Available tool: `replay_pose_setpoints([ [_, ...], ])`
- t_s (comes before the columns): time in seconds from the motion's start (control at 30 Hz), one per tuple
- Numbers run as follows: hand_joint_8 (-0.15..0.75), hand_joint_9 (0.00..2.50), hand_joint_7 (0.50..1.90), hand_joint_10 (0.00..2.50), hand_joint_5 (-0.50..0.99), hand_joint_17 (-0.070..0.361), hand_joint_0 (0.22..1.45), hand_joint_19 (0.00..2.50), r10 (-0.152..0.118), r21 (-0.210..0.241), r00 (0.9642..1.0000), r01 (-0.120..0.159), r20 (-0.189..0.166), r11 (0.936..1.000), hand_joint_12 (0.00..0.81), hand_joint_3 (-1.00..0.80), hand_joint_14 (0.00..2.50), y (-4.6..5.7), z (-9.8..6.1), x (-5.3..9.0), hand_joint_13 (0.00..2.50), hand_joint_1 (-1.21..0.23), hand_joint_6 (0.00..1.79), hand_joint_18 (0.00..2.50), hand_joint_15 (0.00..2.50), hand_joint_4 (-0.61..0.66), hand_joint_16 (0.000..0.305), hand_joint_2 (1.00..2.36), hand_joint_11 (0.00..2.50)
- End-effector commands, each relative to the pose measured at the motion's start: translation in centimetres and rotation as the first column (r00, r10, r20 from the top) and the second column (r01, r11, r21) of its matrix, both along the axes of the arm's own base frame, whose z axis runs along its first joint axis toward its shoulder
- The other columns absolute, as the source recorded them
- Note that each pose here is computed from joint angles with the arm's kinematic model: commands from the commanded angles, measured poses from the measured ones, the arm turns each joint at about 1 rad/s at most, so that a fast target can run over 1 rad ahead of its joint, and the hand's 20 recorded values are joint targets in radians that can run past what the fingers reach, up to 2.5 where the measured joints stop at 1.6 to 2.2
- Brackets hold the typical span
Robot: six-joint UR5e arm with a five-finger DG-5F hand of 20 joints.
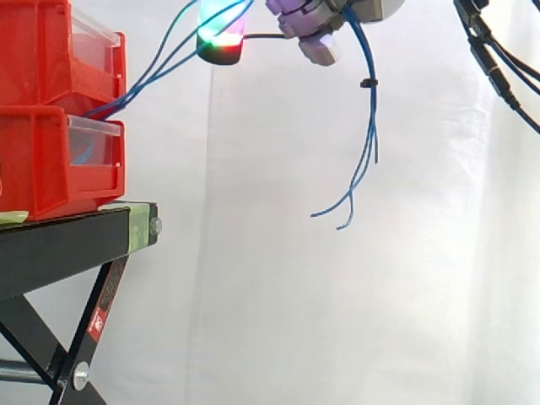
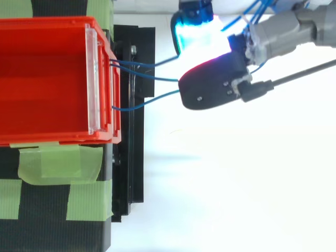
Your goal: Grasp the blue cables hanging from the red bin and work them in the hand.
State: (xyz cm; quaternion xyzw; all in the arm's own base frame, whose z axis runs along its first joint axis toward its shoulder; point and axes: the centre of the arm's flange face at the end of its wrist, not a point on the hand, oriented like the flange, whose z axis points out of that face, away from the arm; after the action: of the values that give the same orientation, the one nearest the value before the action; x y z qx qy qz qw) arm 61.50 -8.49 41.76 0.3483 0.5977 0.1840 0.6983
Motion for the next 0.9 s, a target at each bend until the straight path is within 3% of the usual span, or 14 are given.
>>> replay_pose_setpoints([
  [0.0,0.510,1.91,1.55,2.50,0.77,0.157,0.87,0.76,0.011,0.017,0.9999,-0.011,-0.002,0.9998,0.704,-0.33,2.50,0.47,-0.07,0.00,2.07,-0.75,0.01,2.42,2.08,0.24,0.209,1.03,2.50],
  [0.5,0.510,1.91,1.59,2.50,0.75,0.157,0.88,0.76,0.028,0.018,0.9994,-0.028,0.022,0.9994,0.704,-0.38,2.50,0.91,0.17,0.30,2.07,-0.75,0.01,2.42,2.08,0.23,0.209,1.03,2.50],
  [0.73,0.510,1.91,1.60,2.50,0.74,0.157,0.88,0.76,0.025,0.015,0.9996,-0.025,0.009,0.9996,0.704,-0.40,2.50,0.86,0.05,0.18,2.07,-0.74,0.01,2.42,2.08,0.23,0.209,1.02,2.50],
  [0.87,0.510,1.91,1.59,2.50,0.74,0.157,0.88,0.76,0.025,0.011,0.9995,-0.025,-0.021,0.9996,0.704,-0.40,2.50,0.81,-0.24,-0.11,2.07,-0.74,0.00,2.42,2.08,0.24,0.209,1.03,2.50],
])
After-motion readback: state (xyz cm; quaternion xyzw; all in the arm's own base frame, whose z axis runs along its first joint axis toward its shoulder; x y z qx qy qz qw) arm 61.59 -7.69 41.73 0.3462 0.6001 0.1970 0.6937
